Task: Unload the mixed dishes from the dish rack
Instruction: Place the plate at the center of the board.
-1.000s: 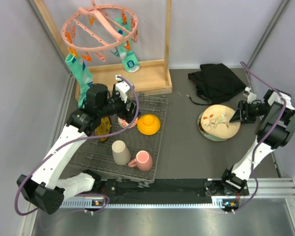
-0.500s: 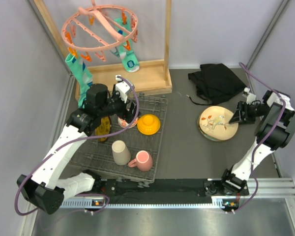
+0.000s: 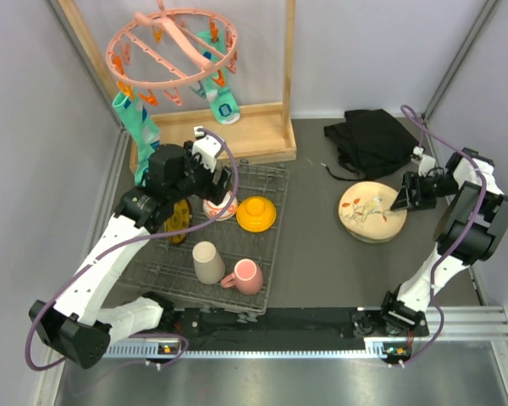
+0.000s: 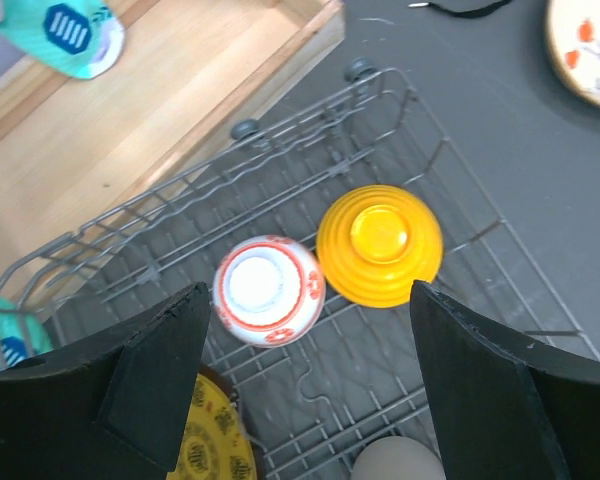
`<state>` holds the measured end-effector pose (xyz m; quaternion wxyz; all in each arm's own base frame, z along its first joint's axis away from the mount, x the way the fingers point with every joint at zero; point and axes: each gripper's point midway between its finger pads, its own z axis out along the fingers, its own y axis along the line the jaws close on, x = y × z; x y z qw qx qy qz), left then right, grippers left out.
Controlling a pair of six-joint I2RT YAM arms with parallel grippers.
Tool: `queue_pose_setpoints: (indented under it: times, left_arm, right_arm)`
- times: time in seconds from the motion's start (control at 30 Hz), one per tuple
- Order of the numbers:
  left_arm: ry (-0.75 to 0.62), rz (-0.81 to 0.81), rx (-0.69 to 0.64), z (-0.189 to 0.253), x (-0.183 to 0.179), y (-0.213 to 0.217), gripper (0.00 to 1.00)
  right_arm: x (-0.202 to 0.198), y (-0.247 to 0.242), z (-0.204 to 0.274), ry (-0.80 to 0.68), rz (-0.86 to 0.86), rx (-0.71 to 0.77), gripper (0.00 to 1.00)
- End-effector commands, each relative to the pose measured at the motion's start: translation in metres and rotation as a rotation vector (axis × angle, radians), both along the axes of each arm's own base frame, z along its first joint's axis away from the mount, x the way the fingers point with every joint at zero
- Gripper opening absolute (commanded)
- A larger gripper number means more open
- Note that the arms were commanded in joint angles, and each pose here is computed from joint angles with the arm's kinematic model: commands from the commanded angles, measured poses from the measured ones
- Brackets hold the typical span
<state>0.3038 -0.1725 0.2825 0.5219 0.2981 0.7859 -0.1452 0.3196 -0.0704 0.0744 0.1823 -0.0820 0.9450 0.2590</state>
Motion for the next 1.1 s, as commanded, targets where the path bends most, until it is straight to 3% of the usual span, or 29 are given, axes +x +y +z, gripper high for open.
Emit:
queue_pose_setpoints:
  times: [0.0,0.3,0.53,1.07]
  left_arm:
    - [-0.031,0.073,0.063,-0.002,0.003,0.019,0.85]
    - [-0.03,0.08,0.077,-0.004,0.003,0.022,0.85]
    - [-0.053,0.185,0.155,-0.008,0.009,0.045,0.85]
    - [-0.035,0.449,0.384,-0.016,0.018,0.104,0.86]
  right_arm:
    - [0.005,0.006,0.014,-0.058,0.009,-0.003,0.66]
    - [0.003,0.003,0.0,-0.042,0.008,-0.019,0.66]
    - [0.005,-0.005,0.004,-0.053,-0.004,-0.065,0.67]
    - [0.027,-0.037,0.06,-0.227,-0.083,-0.258,0.73]
